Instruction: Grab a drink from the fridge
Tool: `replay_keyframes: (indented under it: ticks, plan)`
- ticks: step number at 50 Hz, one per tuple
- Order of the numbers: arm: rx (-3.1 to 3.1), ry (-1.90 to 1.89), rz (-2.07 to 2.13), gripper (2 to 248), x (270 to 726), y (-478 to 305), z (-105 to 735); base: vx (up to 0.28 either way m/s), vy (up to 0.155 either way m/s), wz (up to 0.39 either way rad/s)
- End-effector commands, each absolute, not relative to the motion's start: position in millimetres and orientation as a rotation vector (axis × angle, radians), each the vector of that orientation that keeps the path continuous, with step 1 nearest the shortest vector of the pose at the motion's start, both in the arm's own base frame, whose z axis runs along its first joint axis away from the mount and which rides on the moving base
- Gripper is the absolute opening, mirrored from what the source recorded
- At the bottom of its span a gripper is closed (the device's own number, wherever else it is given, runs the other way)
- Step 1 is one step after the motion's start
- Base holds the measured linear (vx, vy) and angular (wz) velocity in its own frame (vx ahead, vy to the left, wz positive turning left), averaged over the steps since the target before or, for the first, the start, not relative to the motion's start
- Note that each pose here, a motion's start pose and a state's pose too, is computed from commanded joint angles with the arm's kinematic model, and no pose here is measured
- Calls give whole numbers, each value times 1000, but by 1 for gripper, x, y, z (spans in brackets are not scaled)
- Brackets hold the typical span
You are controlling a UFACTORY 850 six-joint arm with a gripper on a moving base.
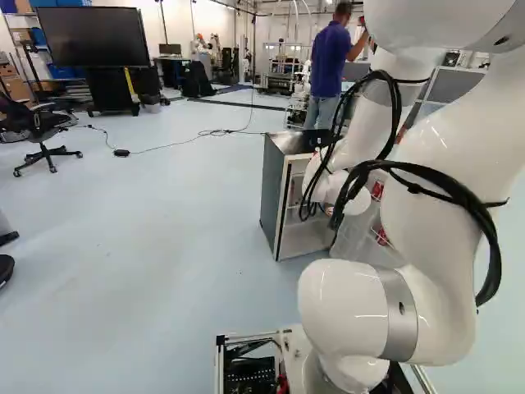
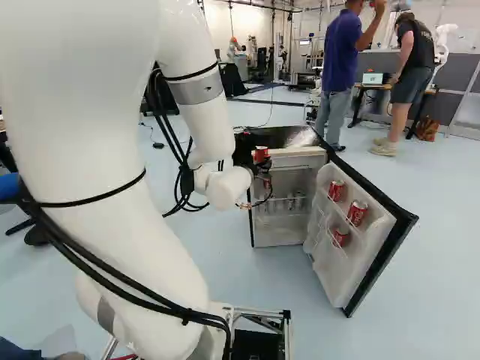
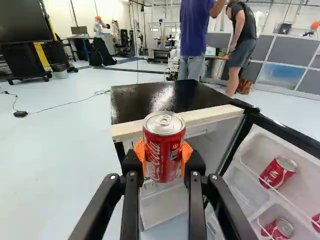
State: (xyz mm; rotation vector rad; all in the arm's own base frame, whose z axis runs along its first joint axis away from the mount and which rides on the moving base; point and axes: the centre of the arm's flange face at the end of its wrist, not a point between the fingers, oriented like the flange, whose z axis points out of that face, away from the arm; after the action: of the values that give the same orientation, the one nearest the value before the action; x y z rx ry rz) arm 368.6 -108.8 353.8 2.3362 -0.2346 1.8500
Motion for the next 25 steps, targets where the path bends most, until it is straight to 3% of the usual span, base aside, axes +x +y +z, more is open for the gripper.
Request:
replay_keyframes:
  ticks: [25]
  plan:
    - [2316,-223,1870,91,381,-111,374,0,0,0]
